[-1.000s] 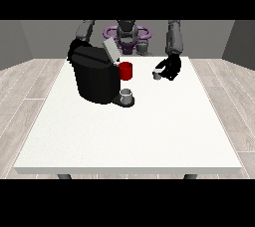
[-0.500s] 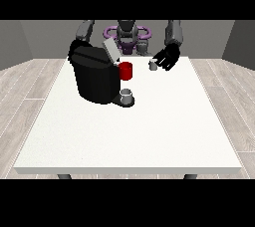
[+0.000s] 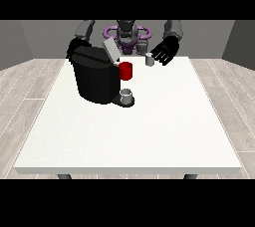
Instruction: Insert the coffee pod into the coffee machine and close the lid
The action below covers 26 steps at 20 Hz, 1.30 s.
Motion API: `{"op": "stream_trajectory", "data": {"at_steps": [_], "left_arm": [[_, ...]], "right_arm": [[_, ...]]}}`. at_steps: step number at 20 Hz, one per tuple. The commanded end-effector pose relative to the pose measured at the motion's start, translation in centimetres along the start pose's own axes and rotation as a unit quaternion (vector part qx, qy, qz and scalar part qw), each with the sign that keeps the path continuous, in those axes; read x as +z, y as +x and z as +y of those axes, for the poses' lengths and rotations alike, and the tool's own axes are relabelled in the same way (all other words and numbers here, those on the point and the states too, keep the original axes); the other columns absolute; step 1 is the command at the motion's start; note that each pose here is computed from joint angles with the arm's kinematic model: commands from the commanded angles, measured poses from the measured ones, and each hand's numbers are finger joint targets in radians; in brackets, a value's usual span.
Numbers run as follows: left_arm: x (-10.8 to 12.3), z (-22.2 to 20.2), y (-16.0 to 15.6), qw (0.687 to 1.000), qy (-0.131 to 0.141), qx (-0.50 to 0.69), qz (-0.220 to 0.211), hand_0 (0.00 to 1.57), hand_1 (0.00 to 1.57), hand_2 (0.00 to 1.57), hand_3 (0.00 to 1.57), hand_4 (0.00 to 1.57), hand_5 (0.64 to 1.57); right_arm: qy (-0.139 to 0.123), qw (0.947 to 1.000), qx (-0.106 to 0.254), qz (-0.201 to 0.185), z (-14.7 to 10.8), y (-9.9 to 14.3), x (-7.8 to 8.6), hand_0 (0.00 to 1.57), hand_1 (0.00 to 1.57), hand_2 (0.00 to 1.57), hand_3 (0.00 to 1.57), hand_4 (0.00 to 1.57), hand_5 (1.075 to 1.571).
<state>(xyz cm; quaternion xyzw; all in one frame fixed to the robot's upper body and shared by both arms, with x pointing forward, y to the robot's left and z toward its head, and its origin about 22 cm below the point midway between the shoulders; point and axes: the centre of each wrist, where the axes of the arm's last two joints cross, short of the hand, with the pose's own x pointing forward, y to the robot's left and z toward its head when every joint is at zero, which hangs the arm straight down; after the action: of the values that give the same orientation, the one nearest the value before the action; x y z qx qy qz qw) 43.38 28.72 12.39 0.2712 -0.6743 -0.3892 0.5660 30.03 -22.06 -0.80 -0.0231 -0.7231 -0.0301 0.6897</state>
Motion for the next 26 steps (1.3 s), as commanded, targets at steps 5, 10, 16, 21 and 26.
{"op": "stream_trajectory", "data": {"at_steps": [5,10,16,21,26], "left_arm": [[-2.3,6.4,4.2,0.999,0.046,0.020,0.002,1.27,1.27,1.31,1.24,0.51,1.571],[-2.4,8.2,5.0,0.999,0.046,0.016,-0.016,1.28,1.28,1.33,1.27,0.48,1.571],[-3.3,8.4,6.9,0.998,0.065,-0.004,-0.016,1.26,1.26,1.31,1.24,0.51,1.571],[-3.6,8.8,7.7,0.996,0.083,-0.011,-0.028,1.31,1.31,1.33,1.24,0.49,1.571],[-3.8,6.8,7.3,0.998,0.054,-0.007,-0.014,1.30,1.30,1.33,1.23,0.50,1.571]], "right_arm": [[0.023,0.9995,0.012,-0.018,2.3,2.9,-1.4,0.00,0.00,0.00,0.00,0.51,1.571],[0.002,0.9996,0.013,-0.026,0.8,3.7,-1.9,0.00,0.00,0.00,0.00,0.50,1.571],[0.009,0.9986,0.015,-0.051,3.0,5.0,-2.4,0.00,0.00,0.00,0.00,0.46,1.571],[0.012,0.9977,0.017,-0.065,2.4,4.5,-2.0,0.00,0.00,0.00,0.00,0.48,1.571],[0.005,0.9992,0.010,-0.038,0.9,4.6,-2.1,0.00,0.00,0.00,0.00,0.53,1.571]]}}
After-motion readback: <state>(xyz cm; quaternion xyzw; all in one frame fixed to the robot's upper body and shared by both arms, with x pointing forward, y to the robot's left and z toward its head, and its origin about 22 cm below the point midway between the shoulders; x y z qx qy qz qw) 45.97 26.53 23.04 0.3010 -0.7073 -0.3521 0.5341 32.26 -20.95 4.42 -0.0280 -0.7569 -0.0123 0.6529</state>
